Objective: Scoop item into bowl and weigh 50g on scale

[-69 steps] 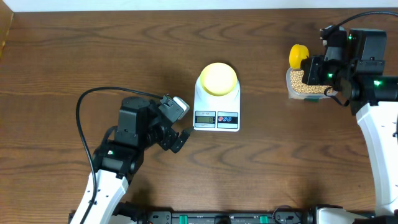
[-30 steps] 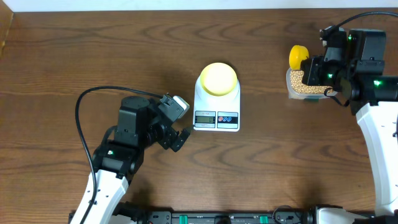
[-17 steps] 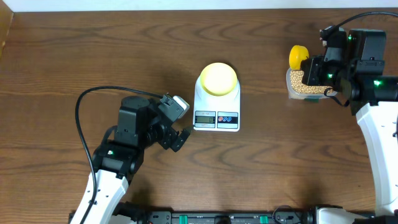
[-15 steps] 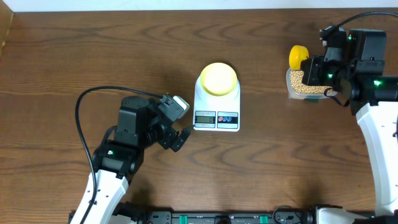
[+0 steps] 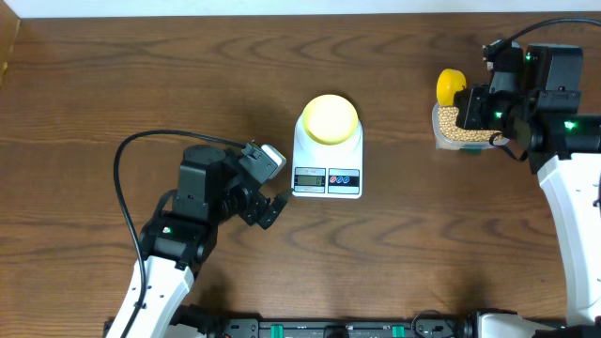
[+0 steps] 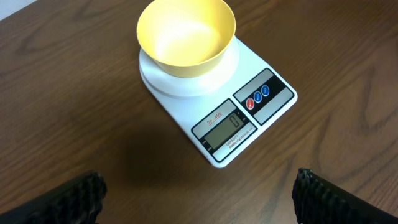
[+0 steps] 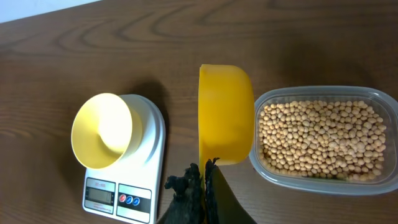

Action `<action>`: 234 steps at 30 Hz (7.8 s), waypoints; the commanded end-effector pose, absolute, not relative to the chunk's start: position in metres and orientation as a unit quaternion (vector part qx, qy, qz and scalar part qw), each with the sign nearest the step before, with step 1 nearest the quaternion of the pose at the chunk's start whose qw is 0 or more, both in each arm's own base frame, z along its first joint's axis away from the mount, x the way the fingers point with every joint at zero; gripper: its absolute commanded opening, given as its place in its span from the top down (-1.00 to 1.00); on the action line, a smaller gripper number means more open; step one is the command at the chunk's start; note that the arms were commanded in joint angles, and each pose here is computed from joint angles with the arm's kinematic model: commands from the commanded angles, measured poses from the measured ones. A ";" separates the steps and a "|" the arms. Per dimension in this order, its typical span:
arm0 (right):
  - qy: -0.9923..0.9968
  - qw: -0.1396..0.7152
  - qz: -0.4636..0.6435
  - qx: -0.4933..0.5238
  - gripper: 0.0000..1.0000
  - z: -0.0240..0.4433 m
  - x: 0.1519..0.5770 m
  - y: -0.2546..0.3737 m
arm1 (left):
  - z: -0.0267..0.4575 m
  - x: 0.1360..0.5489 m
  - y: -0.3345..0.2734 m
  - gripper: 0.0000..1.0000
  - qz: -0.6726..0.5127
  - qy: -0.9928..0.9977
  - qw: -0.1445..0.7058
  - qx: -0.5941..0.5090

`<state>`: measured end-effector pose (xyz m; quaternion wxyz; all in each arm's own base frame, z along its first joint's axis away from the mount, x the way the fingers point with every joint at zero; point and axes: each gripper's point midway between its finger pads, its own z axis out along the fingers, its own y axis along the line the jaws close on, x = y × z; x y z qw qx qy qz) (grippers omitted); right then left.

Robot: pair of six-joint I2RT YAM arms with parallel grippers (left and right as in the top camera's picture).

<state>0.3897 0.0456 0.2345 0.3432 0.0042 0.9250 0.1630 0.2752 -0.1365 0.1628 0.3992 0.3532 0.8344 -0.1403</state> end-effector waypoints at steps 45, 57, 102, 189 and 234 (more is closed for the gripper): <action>0.928 0.327 0.178 -0.008 0.98 0.236 0.381 0.051 | 0.170 0.276 -0.138 -0.95 -0.144 0.829 0.407 0.355; 0.921 0.328 0.208 -0.030 0.99 0.248 0.378 0.063 | 0.170 0.276 -0.138 -0.95 -0.143 0.829 0.407 0.355; 0.986 0.159 0.046 -0.003 0.98 0.258 0.420 -0.004 | 0.170 0.276 -0.138 -0.95 -0.143 0.829 0.407 0.355; 0.969 0.077 0.224 0.076 0.98 0.079 0.405 -0.028 | 0.170 0.276 -0.138 -0.95 -0.143 0.829 0.407 0.355; 0.858 0.169 0.455 0.166 0.99 0.147 0.397 -0.079 | 0.170 0.276 -0.138 -0.95 -0.143 0.829 0.407 0.355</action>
